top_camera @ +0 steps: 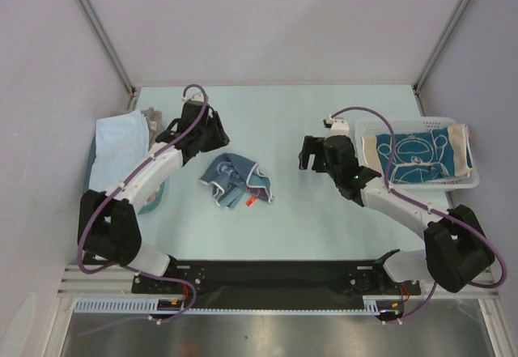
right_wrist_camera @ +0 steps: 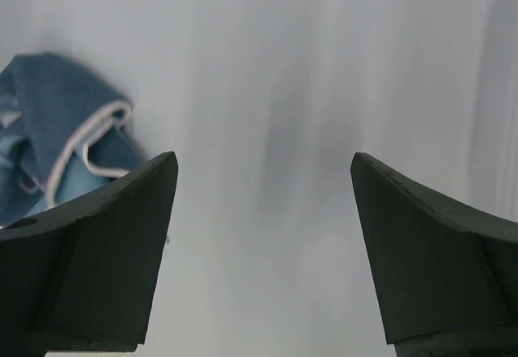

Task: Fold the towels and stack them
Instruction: Move the towel to the center of the board, then flatten out the crumpled towel

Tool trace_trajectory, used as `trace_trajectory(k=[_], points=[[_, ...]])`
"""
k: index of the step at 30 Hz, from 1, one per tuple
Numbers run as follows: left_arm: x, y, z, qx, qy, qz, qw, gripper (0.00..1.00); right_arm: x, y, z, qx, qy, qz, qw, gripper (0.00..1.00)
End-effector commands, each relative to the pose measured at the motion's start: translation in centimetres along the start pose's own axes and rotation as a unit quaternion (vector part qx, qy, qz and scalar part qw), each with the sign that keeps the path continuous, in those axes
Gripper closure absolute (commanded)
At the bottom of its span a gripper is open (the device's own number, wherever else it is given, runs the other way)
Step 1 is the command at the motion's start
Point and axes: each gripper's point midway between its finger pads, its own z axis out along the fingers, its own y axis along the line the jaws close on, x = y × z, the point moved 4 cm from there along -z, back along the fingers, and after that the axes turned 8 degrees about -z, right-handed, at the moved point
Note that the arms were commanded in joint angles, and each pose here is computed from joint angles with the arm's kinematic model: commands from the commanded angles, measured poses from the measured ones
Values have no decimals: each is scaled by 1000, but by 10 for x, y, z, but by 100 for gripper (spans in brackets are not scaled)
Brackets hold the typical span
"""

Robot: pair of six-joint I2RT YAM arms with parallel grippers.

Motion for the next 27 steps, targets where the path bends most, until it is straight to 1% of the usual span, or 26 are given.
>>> trace_trajectory(k=[1,4,6,7,8,9,10,11,12,14,16,20,24,27], points=[[-23,-18,-13,48,-43,-7,998,53,8,22,-1,-34,-1,6,999,9],[-29,-14,-28,37,-65,-10,997,53,25,43,-6,-53,18,-7,998,15],[-20,-4,-34,24,-61,-19,998,55,38,58,-11,-63,30,-23,997,17],[-20,-4,-46,34,-72,-23,997,57,43,64,-13,-70,36,-24,997,18],[-7,5,-44,26,-59,-28,998,58,50,70,-14,-79,45,-25,996,23],[-1,6,-48,30,-56,-38,997,60,60,82,-16,-91,56,-32,994,26],[3,7,-56,37,-60,-42,997,61,66,88,-17,-95,66,-31,993,32],[18,17,-54,26,-49,-43,998,61,72,93,-17,-95,70,-35,992,34],[26,17,-57,27,-44,-45,998,62,77,105,-21,-107,70,-41,991,35],[44,27,-60,21,-38,-44,998,62,92,110,-15,-97,85,-47,990,40],[58,30,-62,19,-31,-46,998,62,103,118,-9,-98,100,-54,989,43],[90,49,-61,6,-17,-56,998,62,120,126,-4,-98,129,-54,985,49],[106,63,-59,-2,-16,-77,997,60,127,132,-6,-98,130,-52,985,49],[114,67,-56,-4,-8,-78,997,60,128,135,-1,-91,125,-50,987,48]])
